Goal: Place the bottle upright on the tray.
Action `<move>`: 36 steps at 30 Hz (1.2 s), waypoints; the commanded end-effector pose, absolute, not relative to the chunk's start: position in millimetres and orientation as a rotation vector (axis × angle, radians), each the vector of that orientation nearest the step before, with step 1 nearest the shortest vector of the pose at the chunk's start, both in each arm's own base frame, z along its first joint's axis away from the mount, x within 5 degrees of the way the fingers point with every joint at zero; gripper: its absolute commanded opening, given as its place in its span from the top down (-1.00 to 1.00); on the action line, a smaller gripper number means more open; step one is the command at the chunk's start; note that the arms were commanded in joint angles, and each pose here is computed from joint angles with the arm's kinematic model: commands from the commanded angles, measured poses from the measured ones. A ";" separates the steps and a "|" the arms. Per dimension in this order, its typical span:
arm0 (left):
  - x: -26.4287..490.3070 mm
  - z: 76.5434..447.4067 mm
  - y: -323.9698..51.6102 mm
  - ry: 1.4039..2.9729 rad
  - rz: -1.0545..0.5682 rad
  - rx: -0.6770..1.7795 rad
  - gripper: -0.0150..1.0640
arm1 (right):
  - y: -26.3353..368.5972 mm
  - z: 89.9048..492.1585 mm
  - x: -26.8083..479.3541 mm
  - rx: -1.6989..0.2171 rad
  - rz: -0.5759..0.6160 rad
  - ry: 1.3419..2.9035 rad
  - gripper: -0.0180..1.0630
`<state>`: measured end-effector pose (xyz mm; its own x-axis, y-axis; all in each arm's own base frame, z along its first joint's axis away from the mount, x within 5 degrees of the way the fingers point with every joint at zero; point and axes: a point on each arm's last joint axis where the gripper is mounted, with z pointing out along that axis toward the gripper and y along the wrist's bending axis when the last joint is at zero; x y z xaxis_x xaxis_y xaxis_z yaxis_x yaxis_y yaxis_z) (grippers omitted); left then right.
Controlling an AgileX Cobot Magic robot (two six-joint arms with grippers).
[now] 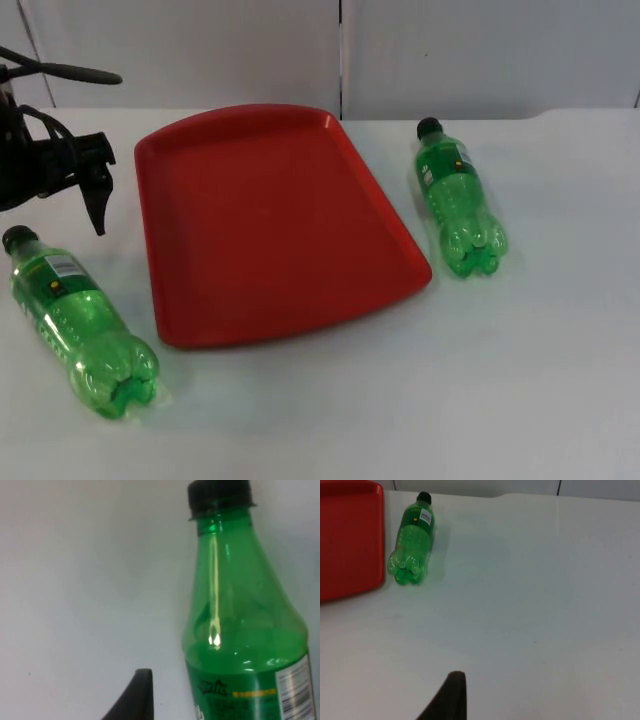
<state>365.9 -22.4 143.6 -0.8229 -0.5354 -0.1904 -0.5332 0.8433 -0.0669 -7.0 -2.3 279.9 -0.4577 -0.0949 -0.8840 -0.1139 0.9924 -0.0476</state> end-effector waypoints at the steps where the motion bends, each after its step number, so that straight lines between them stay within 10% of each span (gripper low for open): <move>1: 366.5 142.9 -23.9 2.818 -0.006 -0.836 -0.98 | -2.3 279.8 -7.0 -0.143 0.017 2.042 -0.98; 36: 358.9 83.8 -27.8 2.798 -0.083 -0.978 -0.98 | -2.3 279.8 -7.0 -0.143 0.017 2.042 -0.98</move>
<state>358.7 -25.3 83.9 -0.7749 -0.6161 -0.1416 -0.6085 0.7876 -0.0965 -7.0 -2.3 279.9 -0.4577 -0.0949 -0.8840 -0.1139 0.9924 -0.0476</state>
